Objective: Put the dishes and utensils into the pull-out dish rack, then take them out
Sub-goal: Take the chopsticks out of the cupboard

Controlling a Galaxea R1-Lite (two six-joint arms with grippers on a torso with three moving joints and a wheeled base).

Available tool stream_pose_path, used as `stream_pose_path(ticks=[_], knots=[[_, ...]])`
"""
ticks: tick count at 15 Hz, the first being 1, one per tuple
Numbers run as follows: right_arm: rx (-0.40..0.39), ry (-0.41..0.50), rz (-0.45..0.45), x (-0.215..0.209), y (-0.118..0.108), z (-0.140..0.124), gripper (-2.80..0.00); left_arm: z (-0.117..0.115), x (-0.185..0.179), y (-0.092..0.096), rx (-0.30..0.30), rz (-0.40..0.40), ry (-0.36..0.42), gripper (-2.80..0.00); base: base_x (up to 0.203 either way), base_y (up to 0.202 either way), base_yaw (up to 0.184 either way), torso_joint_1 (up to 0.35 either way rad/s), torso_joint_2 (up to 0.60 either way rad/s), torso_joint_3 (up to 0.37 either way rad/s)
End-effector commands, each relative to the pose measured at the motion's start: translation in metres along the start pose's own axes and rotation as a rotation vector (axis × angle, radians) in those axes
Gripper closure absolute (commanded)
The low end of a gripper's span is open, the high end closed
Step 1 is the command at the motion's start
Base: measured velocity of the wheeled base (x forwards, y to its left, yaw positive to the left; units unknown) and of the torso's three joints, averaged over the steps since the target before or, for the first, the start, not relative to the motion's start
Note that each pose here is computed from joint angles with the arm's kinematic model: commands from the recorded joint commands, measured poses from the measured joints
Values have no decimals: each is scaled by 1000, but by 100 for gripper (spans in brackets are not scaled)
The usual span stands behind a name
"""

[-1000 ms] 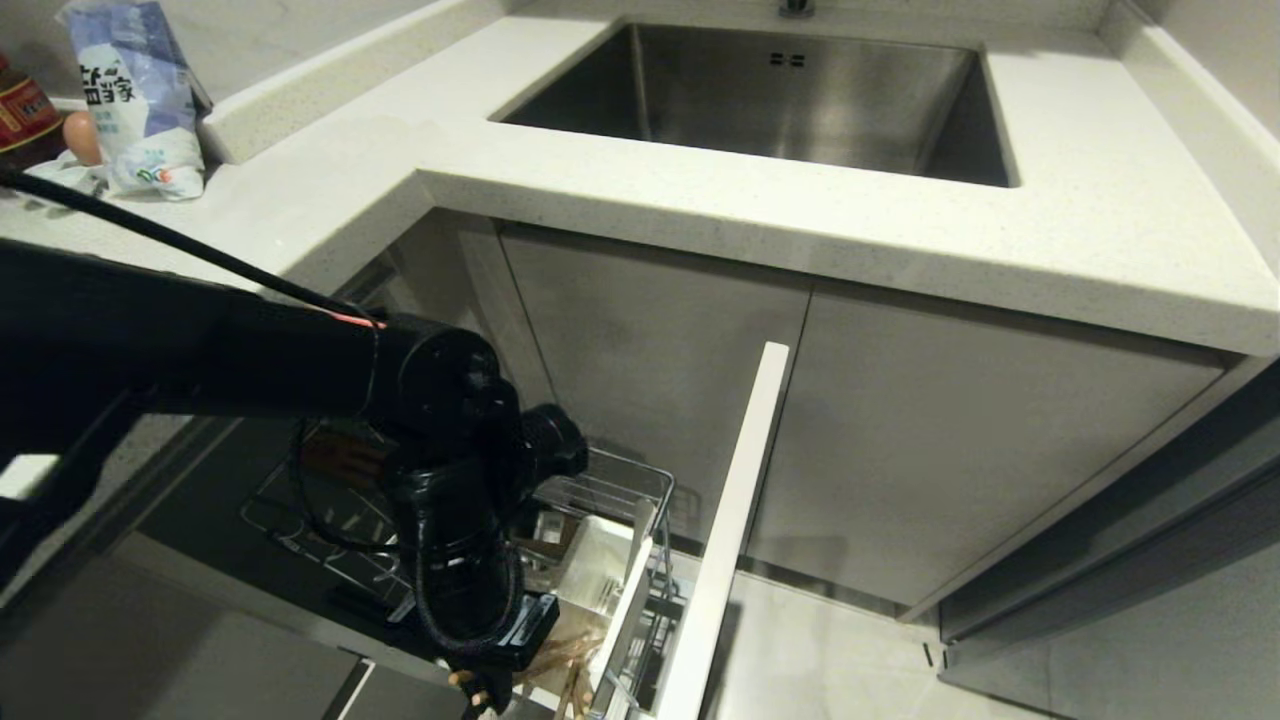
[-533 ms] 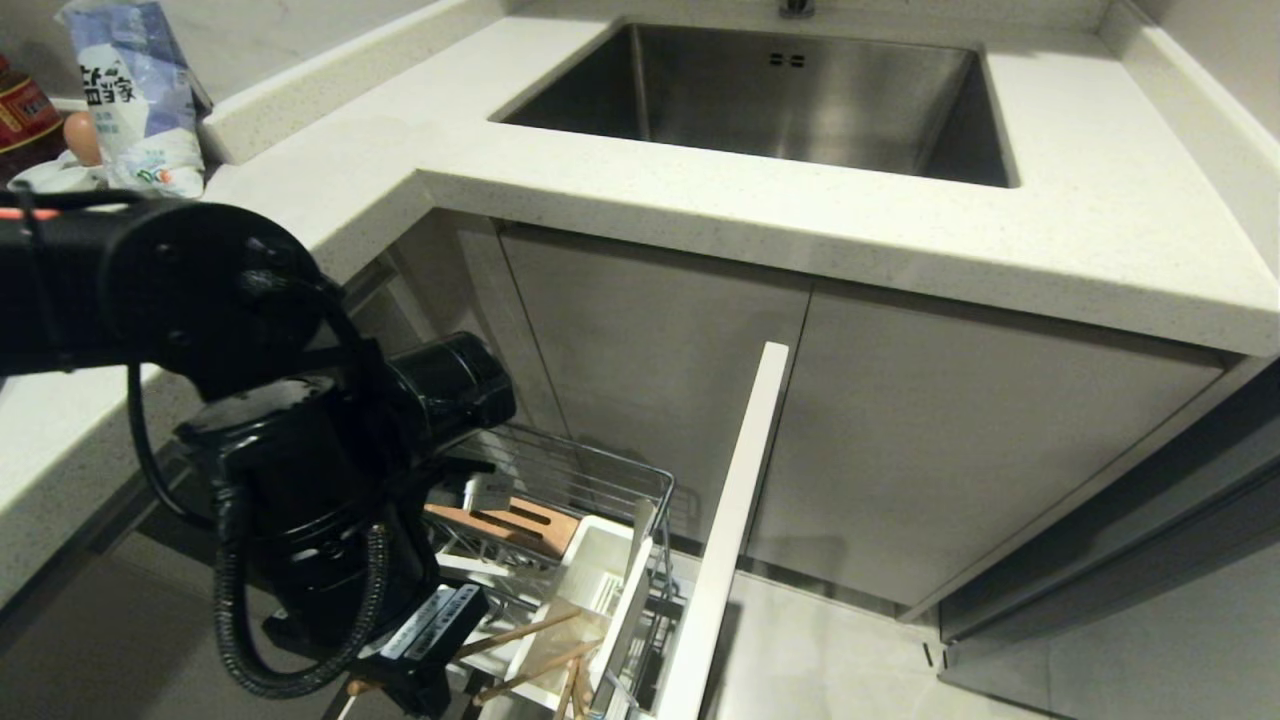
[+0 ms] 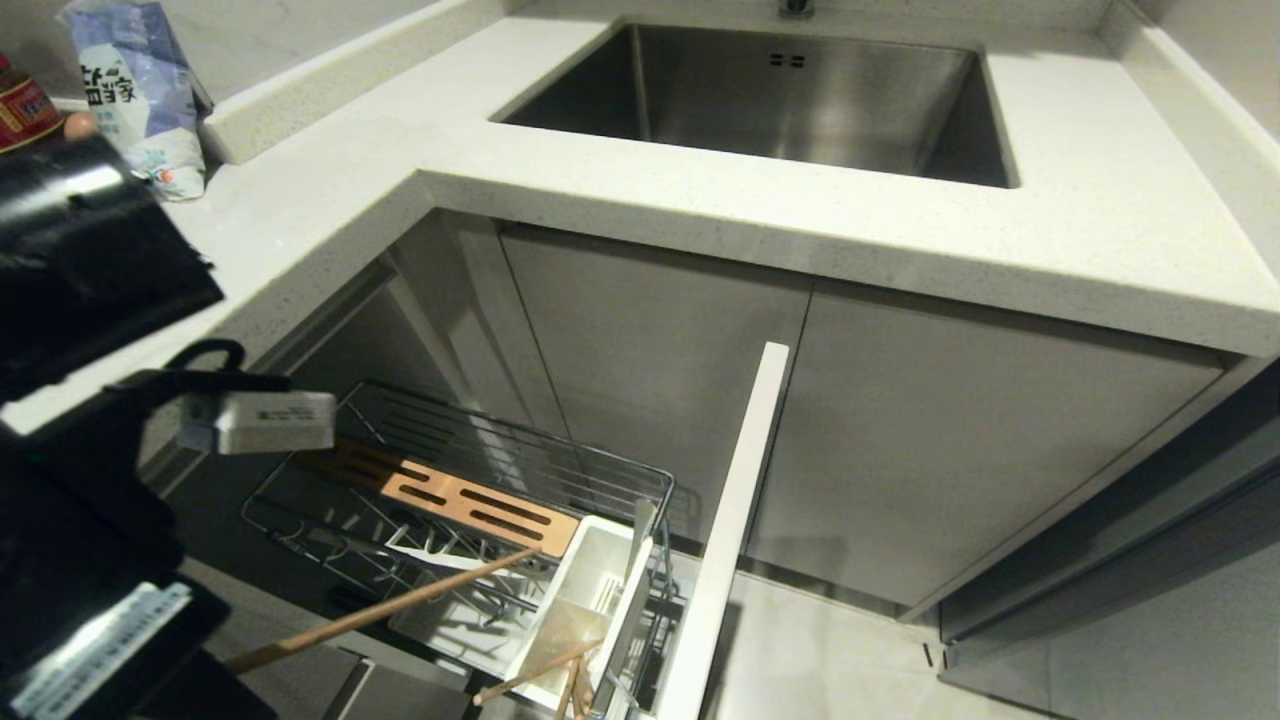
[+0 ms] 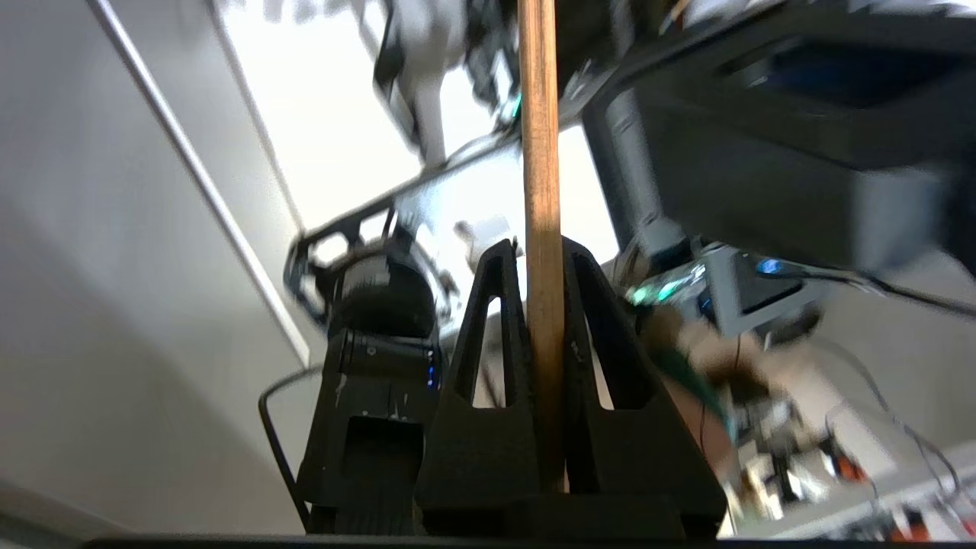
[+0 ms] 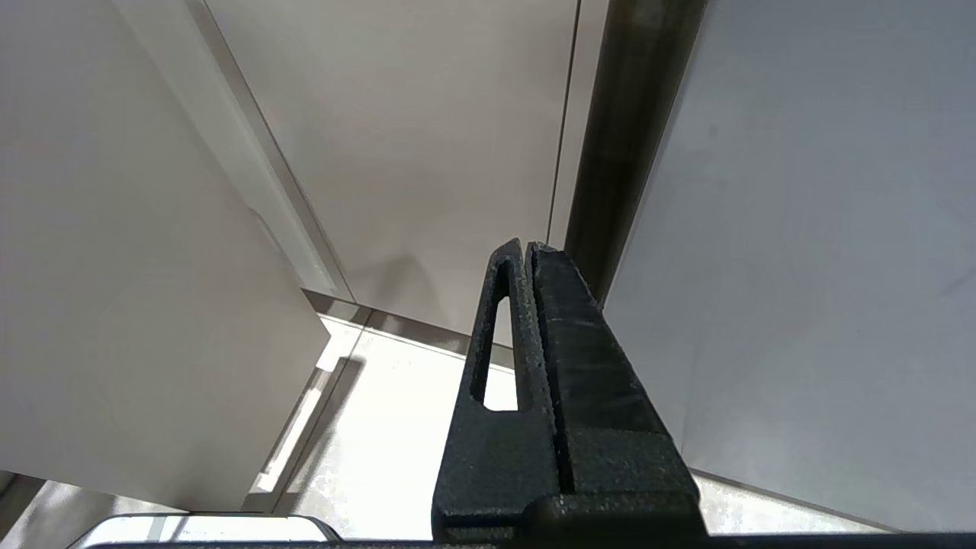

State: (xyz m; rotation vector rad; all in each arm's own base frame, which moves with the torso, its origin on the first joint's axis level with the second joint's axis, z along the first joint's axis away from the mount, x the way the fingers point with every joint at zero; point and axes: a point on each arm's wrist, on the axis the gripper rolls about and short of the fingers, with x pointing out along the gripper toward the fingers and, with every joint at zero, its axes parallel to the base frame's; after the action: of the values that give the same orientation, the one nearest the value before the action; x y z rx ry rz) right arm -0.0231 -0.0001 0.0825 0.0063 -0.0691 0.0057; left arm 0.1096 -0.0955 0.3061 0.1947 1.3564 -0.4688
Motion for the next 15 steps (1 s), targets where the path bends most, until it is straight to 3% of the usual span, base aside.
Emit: stream_pose_path(ticks=[1,4,5,7,9,11,13,15], knots=[[0,22,0,1,0,-6,0,-37,-44,6,23,-58,-213,0,0,0,0,0,0,0],[0,22,0,1,0,-6,0,-83,-92,18,29,-104,-498,0,0,0,0,0,0,0],[0,22,0,1,0,-6,0,-101,-102,23,4,-96,-580,0,0,0,0,0,0,0],[0,22,0,1,0,-6,0,-113,-116,26,-101,-51,-770,0,0,0,0,0,0,0],[0,22,0,1,0,-6,0,-121,-127,25,-241,45,-944,0,0,0,0,0,0,0],[0,22,0,1,0,-6,0,-130,-135,19,-436,219,-1091,0,0,0,0,0,0,0],[0,22,0,1,0,-6,0,-136,-134,12,-629,422,-1161,0,0,0,0,0,0,0],[0,22,0,1,0,-6,0,-136,-120,13,-867,654,-1133,0,0,0,0,0,0,0]])
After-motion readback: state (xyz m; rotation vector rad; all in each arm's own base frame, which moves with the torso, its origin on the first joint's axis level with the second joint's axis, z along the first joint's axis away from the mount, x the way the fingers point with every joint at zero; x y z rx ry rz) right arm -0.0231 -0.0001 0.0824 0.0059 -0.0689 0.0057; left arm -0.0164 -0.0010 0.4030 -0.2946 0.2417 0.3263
